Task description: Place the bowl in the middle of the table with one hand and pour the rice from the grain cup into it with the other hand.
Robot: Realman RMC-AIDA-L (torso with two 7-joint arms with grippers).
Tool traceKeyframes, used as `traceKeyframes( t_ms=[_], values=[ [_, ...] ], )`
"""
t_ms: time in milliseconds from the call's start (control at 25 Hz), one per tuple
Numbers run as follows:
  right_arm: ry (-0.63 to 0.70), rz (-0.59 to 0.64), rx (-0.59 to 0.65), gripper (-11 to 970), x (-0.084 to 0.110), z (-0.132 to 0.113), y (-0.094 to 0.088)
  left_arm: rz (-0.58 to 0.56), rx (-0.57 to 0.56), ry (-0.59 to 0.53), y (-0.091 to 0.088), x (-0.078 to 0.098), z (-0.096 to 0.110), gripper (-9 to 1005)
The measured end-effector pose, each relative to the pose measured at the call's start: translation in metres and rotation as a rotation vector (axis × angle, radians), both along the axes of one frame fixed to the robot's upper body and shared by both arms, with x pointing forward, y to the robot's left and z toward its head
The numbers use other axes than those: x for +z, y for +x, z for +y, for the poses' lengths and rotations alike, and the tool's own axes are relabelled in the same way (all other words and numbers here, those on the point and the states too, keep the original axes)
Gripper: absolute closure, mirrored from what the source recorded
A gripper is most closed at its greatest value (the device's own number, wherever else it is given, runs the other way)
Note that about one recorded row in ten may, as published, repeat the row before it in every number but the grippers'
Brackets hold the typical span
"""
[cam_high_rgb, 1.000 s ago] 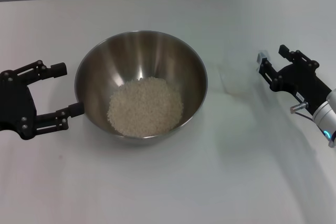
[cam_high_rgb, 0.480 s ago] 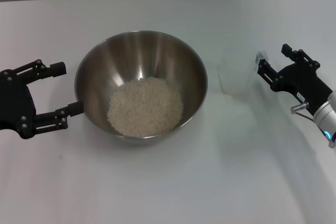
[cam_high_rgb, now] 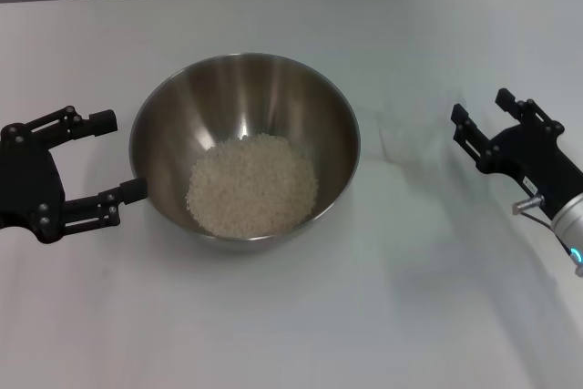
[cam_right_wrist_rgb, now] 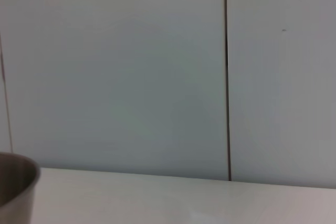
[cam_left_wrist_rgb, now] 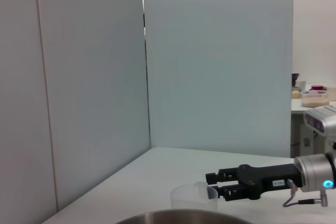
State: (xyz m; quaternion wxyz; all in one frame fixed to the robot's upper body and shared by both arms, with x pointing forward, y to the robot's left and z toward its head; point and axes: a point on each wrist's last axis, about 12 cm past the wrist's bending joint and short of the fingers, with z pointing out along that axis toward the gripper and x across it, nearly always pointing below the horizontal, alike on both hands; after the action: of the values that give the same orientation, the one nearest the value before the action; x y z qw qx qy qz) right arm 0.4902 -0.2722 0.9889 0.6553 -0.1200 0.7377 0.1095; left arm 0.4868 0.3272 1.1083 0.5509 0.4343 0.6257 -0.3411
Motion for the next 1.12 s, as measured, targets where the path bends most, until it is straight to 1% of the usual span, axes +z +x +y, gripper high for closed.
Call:
traceKeyframes(
  t_ms=[120, 160, 200, 240, 280, 320, 360, 400, 440, 480, 520, 560, 600, 640, 680, 720, 760, 880, 920, 960, 1040, 1080, 1120],
  values=[
    [0.005, -0.005, 0.019, 287, -0.003, -0.001, -0.012, 0.002, 0.001, -0.002, -0.001, -0.001, 0.0, 169],
    [0.005, -0.005, 0.019, 287, -0.003, -0.001, -0.012, 0.002, 0.001, -0.002, -0.001, -0.001, 0.0, 169],
    [0.008, -0.006, 0.037, 287, -0.004, 0.0, -0.019, 0.004, 0.004, -0.004, -0.002, -0.001, 0.001, 169],
    [0.008, -0.006, 0.037, 287, -0.004, 0.0, -0.019, 0.004, 0.004, -0.004, -0.002, -0.001, 0.001, 169],
    [0.012, -0.007, 0.047, 287, -0.005, 0.001, -0.023, 0.005, 0.005, -0.005, -0.002, -0.001, 0.001, 169],
    [0.029, -0.01, 0.07, 287, -0.006, 0.004, -0.031, 0.009, 0.006, -0.009, -0.003, -0.002, 0.001, 169],
    [0.029, -0.01, 0.07, 287, -0.006, 0.004, -0.031, 0.011, 0.006, -0.011, -0.003, -0.003, 0.001, 169],
    [0.051, -0.022, 0.109, 287, -0.005, 0.007, -0.039, 0.017, 0.007, -0.017, -0.003, -0.004, 0.0, 169],
    [0.051, -0.022, 0.109, 287, -0.005, 0.007, -0.039, 0.022, 0.007, -0.022, -0.004, -0.005, 0.0, 169],
    [0.061, -0.032, 0.137, 287, -0.004, 0.009, -0.043, 0.023, 0.007, -0.023, -0.004, -0.005, 0.0, 169],
    [0.083, -0.065, 0.23, 287, 0.001, 0.015, -0.052, 0.025, 0.007, -0.025, -0.004, -0.006, -0.001, 169],
    [0.083, -0.065, 0.23, 287, 0.001, 0.015, -0.052, 0.025, 0.007, -0.025, -0.004, -0.006, -0.001, 169],
    [0.103, -0.099, 0.324, 287, 0.006, 0.02, -0.059, 0.027, 0.006, -0.025, -0.004, -0.006, -0.001, 169],
    [0.103, -0.099, 0.324, 287, 0.006, 0.02, -0.059, 0.031, 0.004, -0.029, -0.005, -0.007, -0.001, 169],
    [0.112, -0.116, 0.375, 287, 0.009, 0.022, -0.061, 0.034, 0.002, -0.033, -0.006, -0.008, -0.002, 169],
    [0.127, -0.142, 0.466, 287, 0.015, 0.024, -0.062, 0.042, -0.001, -0.04, -0.007, -0.01, -0.002, 169],
    [0.127, -0.142, 0.466, 287, 0.015, 0.024, -0.062, 0.042, -0.001, -0.04, -0.007, -0.01, -0.002, 169],
    [0.133, -0.155, 0.586, 287, 0.024, 0.022, -0.055, 0.046, 0.0, -0.045, -0.011, -0.014, -0.002, 169],
    [0.133, -0.156, 0.652, 287, 0.031, 0.02, -0.048, 0.045, -0.001, -0.047, -0.012, -0.016, -0.003, 169],
    [0.133, -0.156, 0.682, 287, 0.034, 0.02, -0.043, 0.045, -0.003, -0.053, -0.015, -0.02, -0.004, 169],
    [0.127, -0.155, 0.729, 287, 0.04, 0.02, -0.034, 0.047, -0.006, -0.056, -0.016, -0.022, -0.005, 169],
    [0.127, -0.155, 0.729, 287, 0.04, 0.02, -0.034, 0.047, -0.006, -0.056, -0.016, -0.022, -0.005, 169],
    [0.121, -0.139, 0.781, 287, 0.047, 0.021, -0.023, 0.05, -0.005, -0.057, -0.017, -0.023, -0.004, 169]
  ],
)
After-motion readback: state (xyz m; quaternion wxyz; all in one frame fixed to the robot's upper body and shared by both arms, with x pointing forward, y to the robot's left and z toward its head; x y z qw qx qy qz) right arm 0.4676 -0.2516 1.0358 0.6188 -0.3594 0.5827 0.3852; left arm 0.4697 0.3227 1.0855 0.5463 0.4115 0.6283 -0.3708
